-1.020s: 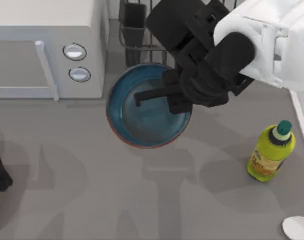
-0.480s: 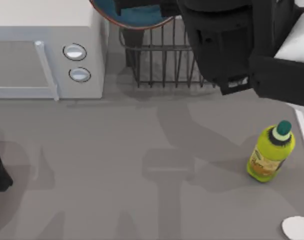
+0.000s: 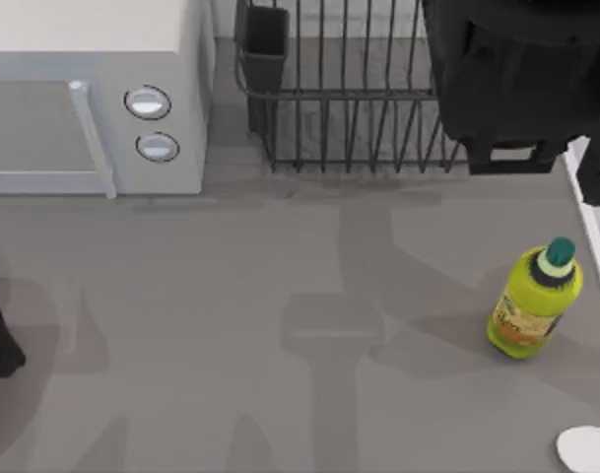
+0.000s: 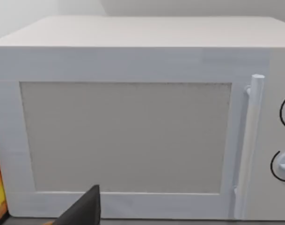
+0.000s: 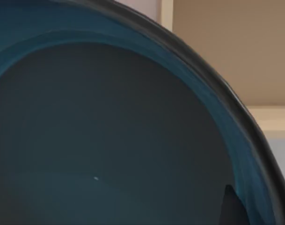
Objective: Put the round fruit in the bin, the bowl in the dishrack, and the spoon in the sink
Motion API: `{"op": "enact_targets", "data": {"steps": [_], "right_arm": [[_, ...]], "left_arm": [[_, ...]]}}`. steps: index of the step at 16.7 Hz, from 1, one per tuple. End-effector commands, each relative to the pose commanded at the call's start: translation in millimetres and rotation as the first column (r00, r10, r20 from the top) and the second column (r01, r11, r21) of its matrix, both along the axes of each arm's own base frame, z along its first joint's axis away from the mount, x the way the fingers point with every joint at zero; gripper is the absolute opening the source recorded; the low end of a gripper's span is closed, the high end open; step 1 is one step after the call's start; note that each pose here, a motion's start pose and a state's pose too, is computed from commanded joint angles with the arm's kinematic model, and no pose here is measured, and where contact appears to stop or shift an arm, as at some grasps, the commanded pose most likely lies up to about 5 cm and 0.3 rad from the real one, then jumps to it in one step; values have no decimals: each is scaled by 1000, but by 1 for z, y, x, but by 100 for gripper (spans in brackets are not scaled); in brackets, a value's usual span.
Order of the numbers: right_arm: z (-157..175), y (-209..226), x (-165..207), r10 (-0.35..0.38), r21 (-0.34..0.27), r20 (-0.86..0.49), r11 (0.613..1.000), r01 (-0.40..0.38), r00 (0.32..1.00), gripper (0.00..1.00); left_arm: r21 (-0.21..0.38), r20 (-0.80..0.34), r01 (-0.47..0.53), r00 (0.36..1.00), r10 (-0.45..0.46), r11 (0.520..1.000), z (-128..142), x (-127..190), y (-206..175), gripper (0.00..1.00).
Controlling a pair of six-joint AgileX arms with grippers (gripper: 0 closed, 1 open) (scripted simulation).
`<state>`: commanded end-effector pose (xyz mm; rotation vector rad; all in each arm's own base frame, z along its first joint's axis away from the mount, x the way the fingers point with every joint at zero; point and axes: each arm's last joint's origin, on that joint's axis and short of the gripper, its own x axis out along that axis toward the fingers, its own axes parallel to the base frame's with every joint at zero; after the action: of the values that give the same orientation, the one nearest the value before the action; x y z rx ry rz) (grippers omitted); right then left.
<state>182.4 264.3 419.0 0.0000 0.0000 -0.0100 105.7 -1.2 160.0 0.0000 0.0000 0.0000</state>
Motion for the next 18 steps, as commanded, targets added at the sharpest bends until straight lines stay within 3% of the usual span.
{"op": "enact_targets", "data": {"steps": [4,7,11,18], "right_arm": [[-3,1,7,-12,0,-1,1000,12,1000,0],[-26,15,37,-15,-4,-4,1000,15,1000,0],[-85,33,100,0,-6,-5,1000,0,1000,0],[-191,5,193,9,3,3,1000,-9,1000,0]], "left_arm": [[0,0,0,1000,0,1000,0,0,0,100],[0,0,0,1000,0,1000,0,0,0,100],[0,0,0,1000,0,1000,0,0,0,100],[0,0,0,1000,0,1000,0,0,0,100]]}}
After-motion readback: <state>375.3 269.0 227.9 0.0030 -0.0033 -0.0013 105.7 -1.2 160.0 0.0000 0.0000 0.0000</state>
